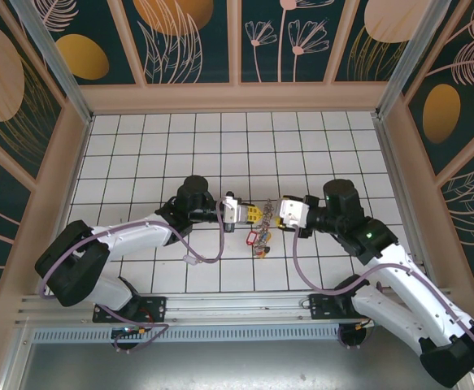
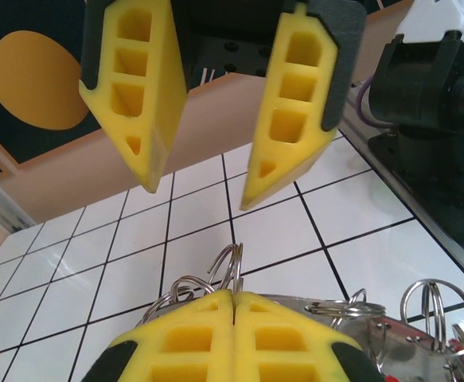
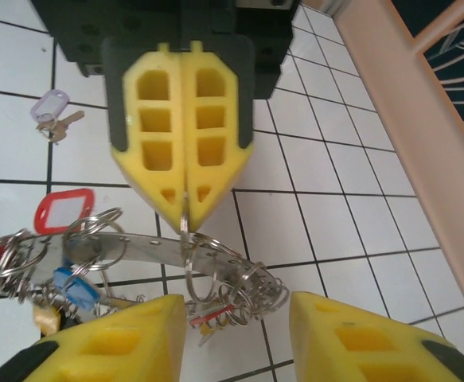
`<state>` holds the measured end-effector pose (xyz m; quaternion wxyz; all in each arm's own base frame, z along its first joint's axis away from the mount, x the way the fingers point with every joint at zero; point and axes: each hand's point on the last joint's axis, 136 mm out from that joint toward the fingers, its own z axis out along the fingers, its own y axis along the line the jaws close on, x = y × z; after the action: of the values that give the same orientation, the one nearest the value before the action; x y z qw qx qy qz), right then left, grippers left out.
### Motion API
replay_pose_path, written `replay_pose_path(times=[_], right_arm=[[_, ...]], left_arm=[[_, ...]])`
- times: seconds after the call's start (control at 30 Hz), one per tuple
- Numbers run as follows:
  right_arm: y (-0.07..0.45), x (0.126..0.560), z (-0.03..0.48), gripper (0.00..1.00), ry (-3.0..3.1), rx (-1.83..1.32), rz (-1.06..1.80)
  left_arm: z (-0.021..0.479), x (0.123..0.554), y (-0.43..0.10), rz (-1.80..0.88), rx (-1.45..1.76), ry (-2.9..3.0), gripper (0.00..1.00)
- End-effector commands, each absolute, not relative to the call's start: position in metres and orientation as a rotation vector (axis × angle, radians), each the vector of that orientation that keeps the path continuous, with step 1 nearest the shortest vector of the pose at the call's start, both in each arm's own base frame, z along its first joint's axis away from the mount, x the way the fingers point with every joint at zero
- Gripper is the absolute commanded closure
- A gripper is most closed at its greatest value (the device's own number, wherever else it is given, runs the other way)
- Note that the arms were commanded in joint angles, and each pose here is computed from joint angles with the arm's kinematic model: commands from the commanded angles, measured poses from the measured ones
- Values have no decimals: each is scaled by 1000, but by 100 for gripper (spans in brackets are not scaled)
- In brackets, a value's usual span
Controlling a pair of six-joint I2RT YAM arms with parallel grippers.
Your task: Put the keys on the keyring
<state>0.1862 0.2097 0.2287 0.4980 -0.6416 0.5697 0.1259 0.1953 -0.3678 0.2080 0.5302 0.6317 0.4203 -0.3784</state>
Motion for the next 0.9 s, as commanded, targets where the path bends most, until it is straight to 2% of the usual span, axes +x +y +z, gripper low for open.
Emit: replay_pose_path(times=[0.0,0.37,0.47,0.8,0.87], right_arm=[[211,173,219,60,1362,-1617,365],[217,180,208,62,1375,-1596,389],[217,187,213,71,1363,-1559,354],[225,182,224,78,1319,-1511,436],[225,183,224,85,1318,-1506,436]], left_arm=[[249,192,-370,-904,1477,861,100],[255,190,-372,-934,1475,842,100],[256,189,-373,-944,1478,833,100],[254,189,-373,-957,1482,840,100],[254,189,-374,-959,1482,837,100]])
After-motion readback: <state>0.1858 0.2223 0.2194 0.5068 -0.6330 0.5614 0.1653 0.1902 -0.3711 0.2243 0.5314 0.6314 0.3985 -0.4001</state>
